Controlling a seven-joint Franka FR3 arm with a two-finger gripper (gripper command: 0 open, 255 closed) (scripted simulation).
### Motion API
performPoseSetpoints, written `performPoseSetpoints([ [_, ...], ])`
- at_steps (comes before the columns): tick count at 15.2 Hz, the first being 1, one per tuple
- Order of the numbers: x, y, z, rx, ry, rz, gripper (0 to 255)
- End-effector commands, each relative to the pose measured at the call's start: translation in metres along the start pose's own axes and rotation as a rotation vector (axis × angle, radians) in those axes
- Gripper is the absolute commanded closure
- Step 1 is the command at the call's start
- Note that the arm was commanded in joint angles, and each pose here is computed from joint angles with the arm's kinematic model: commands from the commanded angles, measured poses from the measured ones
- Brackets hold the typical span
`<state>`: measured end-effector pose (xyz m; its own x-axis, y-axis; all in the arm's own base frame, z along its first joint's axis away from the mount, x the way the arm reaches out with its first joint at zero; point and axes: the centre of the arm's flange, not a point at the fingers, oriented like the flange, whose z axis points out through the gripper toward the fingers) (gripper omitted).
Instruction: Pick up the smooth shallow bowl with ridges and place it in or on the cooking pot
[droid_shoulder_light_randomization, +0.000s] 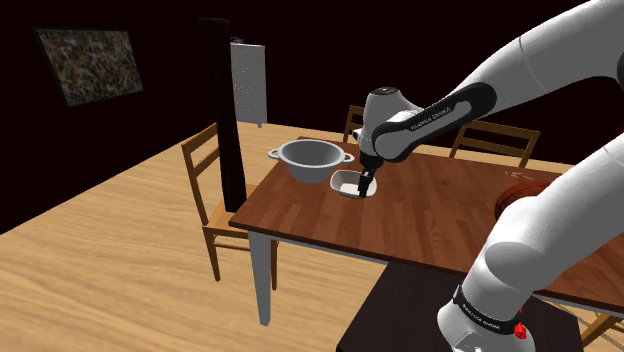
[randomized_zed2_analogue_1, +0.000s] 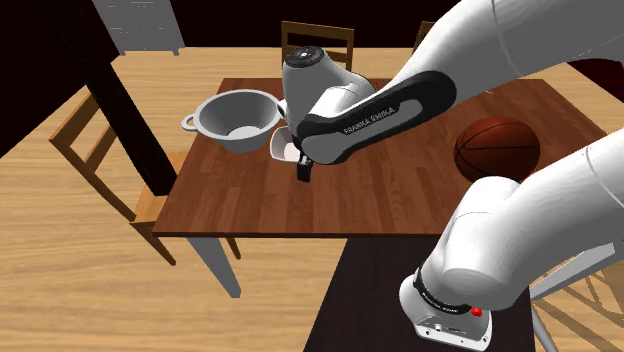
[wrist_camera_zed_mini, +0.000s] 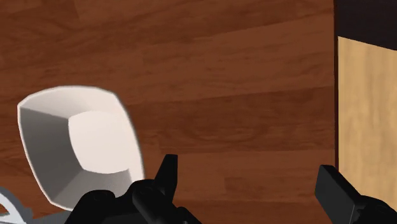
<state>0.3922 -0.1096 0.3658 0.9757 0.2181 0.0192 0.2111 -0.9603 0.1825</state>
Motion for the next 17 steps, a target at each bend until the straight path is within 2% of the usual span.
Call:
performPoseSetpoints([
  [1, 0.012, 0.012, 0.020, -0.025, 0.012, -0.022, 0],
  [13, 0.071, 0.090, 0.124, -0.166, 0.065, -0.144, 0],
  [17, 0.075, 0.096, 0.144, -0.171, 0.067, -0.149, 0],
])
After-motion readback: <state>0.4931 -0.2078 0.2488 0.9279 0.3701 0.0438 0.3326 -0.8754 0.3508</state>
